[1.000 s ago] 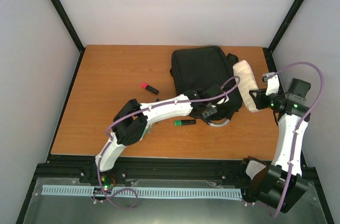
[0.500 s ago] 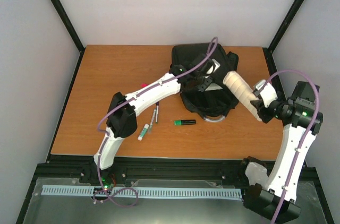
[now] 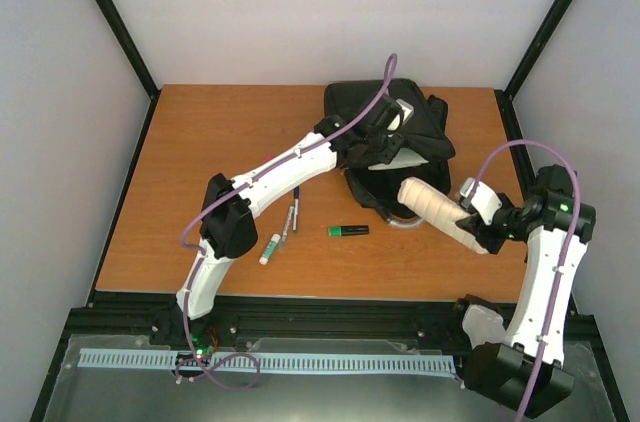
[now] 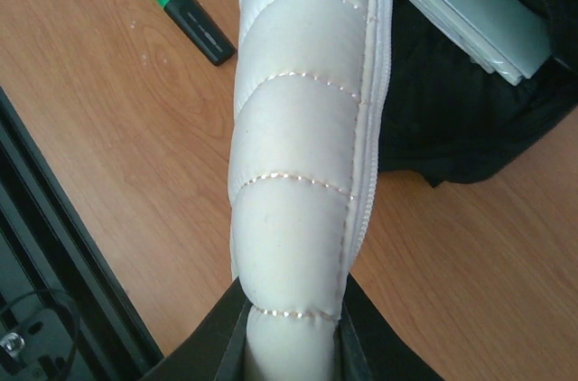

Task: Pack the student bag
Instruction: Place the stationery in the student bag.

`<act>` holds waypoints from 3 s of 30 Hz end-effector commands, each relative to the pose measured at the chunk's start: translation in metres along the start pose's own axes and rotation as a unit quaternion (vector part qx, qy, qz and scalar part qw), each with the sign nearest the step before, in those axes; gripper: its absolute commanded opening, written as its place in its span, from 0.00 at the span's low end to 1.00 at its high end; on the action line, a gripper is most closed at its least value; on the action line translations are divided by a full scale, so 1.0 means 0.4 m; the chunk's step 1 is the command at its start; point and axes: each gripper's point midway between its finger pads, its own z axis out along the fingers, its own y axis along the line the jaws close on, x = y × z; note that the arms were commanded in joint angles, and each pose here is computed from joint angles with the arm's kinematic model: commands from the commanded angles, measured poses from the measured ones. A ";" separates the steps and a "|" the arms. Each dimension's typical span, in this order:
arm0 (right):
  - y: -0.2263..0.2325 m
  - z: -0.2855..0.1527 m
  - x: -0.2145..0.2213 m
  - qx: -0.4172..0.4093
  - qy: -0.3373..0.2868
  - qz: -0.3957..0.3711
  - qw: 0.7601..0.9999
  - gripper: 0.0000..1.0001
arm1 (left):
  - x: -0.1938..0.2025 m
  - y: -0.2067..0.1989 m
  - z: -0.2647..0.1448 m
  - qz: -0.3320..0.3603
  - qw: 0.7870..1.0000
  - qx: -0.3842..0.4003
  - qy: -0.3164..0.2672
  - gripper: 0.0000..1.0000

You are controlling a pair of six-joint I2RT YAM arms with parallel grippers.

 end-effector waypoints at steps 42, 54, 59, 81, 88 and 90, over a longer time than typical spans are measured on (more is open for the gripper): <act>-0.180 0.489 -0.209 -0.215 -0.130 0.412 0.876 0.10 | -0.194 -0.065 -0.154 -0.079 0.985 0.084 -0.126 0.01; -0.215 0.648 -0.151 -0.207 -0.100 0.464 0.855 0.23 | -0.142 -0.080 -0.144 -0.060 0.990 0.067 -0.108 0.01; -0.195 0.643 -0.123 -0.218 -0.077 0.462 0.856 0.44 | -0.127 -0.071 -0.147 -0.061 0.990 0.060 -0.110 0.01; -0.072 0.454 -0.102 -0.221 -0.042 0.365 0.903 1.00 | -0.057 0.002 -0.168 -0.072 0.990 0.018 -0.117 0.01; -0.069 0.399 -0.123 -0.200 -0.054 0.321 0.924 0.96 | -0.038 0.035 -0.155 -0.085 0.990 0.009 -0.115 0.01; -0.068 0.384 -0.127 -0.196 -0.051 0.308 0.930 0.93 | -0.036 0.041 -0.152 -0.084 0.990 0.005 -0.114 0.01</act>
